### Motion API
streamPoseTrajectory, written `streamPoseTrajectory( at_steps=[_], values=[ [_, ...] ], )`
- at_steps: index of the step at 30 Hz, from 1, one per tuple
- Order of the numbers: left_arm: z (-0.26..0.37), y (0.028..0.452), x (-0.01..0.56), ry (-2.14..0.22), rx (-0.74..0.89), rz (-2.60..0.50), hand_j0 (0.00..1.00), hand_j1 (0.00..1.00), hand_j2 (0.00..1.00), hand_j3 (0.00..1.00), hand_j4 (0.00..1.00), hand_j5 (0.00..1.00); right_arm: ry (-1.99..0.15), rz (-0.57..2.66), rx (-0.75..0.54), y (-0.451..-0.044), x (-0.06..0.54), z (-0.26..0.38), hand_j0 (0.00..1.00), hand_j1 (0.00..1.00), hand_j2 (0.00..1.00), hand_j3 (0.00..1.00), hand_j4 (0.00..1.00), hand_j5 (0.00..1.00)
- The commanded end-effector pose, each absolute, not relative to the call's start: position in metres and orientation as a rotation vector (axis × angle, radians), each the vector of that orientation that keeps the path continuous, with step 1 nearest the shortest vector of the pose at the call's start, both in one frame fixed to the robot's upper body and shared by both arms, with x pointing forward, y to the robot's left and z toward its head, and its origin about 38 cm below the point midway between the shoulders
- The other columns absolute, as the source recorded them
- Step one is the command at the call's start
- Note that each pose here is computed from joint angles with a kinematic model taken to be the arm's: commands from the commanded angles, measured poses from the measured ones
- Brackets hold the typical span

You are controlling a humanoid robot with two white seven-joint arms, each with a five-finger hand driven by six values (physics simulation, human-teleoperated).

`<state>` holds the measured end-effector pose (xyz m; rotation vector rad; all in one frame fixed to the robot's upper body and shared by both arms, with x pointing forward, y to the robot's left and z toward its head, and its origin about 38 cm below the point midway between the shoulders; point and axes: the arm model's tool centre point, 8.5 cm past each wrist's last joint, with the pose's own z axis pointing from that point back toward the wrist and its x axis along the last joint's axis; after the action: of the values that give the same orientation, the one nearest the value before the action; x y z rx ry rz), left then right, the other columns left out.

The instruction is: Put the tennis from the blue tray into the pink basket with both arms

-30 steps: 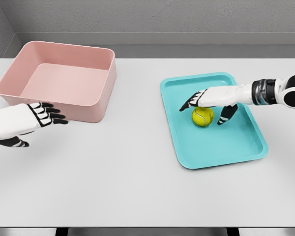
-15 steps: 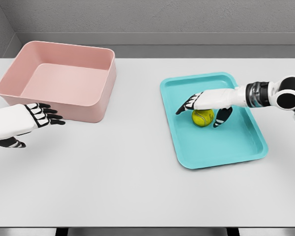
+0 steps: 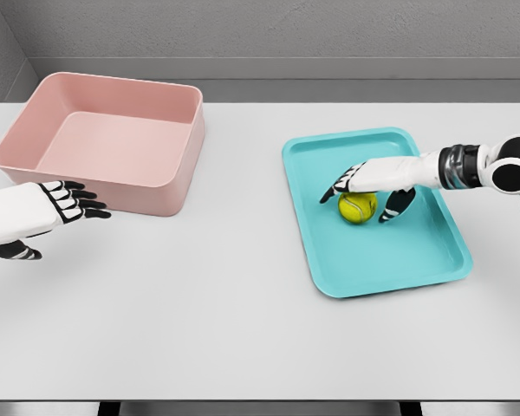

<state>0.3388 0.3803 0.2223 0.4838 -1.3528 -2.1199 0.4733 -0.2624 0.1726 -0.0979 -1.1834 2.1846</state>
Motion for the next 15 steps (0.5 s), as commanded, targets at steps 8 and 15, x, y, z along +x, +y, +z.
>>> streamPoseTrajectory(
  at_steps=[8, 15],
  values=[
    [0.2227, 0.3802, 0.3385, -1.358, 0.479, -2.112, 1.0, 1.0, 1.0, 1.0, 1.0, 1.0, -1.185, 2.178, -0.098, -0.2631, 0.4737, 0.1729, 0.71, 0.71, 0.71, 0.71, 0.71, 0.71],
    [0.2227, 0.3802, 0.3385, -1.358, 0.479, -2.112, 1.0, 1.0, 1.0, 1.0, 1.0, 1.0, -1.176, 2.19, -0.108, -0.2632, 0.4739, 0.173, 0.46, 0.46, 0.46, 0.46, 0.46, 0.46]
  ],
)
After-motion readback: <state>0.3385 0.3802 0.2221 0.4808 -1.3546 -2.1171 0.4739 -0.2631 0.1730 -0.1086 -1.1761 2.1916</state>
